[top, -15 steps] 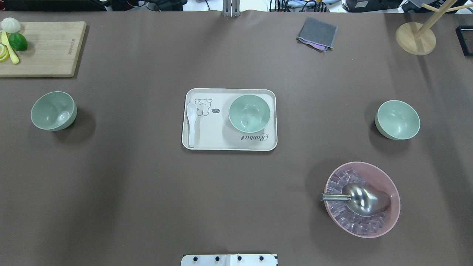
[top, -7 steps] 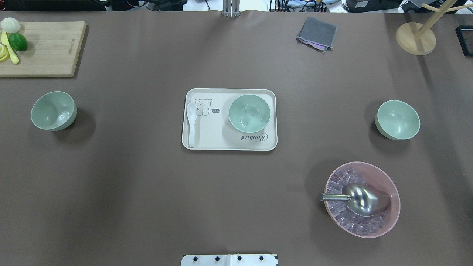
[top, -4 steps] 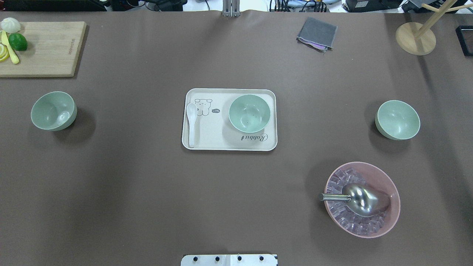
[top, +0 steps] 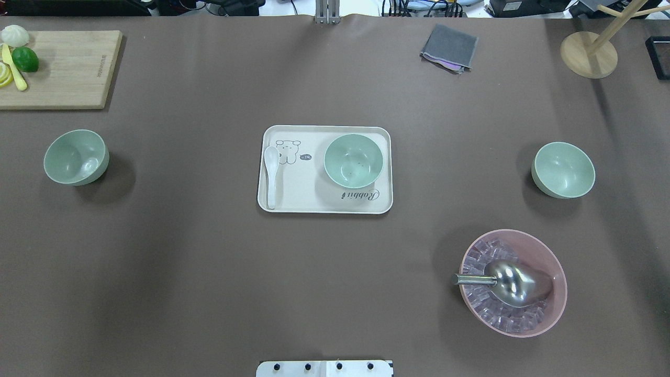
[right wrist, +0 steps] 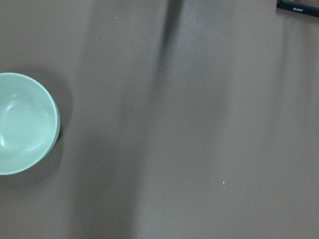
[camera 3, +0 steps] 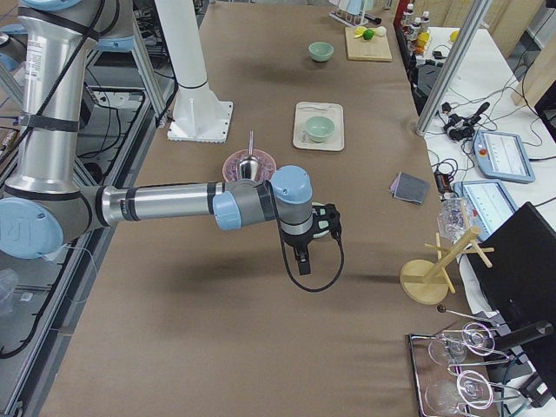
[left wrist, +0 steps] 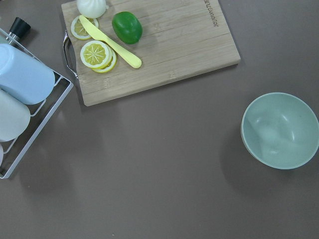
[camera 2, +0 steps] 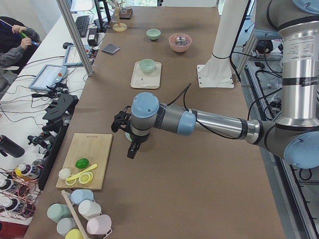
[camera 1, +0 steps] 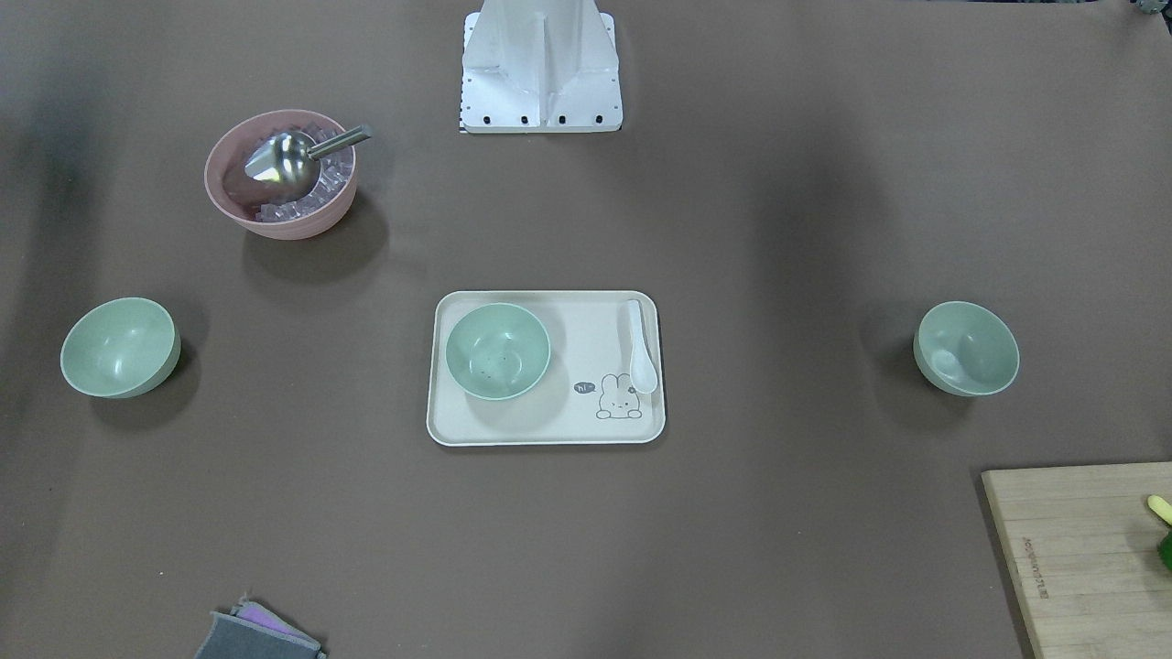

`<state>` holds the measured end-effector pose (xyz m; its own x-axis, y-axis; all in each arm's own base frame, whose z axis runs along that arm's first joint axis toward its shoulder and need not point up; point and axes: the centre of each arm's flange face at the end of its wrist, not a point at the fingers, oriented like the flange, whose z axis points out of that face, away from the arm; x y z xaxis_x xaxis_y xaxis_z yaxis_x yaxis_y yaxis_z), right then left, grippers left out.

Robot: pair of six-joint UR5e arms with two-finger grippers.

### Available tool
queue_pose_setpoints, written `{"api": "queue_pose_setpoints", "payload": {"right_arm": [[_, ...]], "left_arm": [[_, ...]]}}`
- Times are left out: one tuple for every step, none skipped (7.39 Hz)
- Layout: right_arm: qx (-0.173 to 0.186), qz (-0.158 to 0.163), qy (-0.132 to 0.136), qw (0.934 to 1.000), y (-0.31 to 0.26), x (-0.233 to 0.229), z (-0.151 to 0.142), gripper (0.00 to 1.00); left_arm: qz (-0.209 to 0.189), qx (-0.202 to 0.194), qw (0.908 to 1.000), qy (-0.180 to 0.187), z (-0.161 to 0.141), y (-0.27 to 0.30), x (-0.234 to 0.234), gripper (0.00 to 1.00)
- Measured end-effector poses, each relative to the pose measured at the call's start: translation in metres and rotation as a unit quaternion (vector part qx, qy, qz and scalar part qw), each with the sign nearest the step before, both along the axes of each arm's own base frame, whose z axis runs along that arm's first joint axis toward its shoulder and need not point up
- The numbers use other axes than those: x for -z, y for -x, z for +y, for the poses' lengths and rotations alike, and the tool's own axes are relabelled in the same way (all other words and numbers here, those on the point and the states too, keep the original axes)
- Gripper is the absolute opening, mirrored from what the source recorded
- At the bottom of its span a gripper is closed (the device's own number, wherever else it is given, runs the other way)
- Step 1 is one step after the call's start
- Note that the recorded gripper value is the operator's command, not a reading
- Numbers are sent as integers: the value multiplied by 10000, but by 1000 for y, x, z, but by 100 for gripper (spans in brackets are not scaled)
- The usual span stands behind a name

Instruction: Stack green bowls together

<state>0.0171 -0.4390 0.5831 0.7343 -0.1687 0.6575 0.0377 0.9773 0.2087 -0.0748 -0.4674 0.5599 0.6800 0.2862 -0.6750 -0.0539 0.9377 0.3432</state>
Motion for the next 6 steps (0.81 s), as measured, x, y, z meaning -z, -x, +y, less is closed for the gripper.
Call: {"api": "queue_pose_setpoints", "payload": {"right_arm": [[-109, -25, 161, 9998, 15, 6, -8, 100], [-216, -9, 291, 9993, 29, 12, -15, 100], [-335, 36, 418, 9986, 42, 17, -20, 100], [-424, 82, 518, 9977, 56, 22, -25, 100], [-475, 115, 571, 9972, 67, 25, -29, 100], [-496, 156, 572, 9970, 75, 27, -31, 100]], "left_arm": [[54, 19, 9996, 274, -10, -17, -8, 99], [129, 138, 9978, 631, -18, -36, -10, 99], [170, 173, 9955, 920, -25, -62, -7, 99], [191, 155, 9931, 1151, -35, -92, -2, 99], [231, 172, 9913, 1287, -45, -118, 1, 99], [303, 197, 9908, 1303, -56, -139, -4, 98]]}}
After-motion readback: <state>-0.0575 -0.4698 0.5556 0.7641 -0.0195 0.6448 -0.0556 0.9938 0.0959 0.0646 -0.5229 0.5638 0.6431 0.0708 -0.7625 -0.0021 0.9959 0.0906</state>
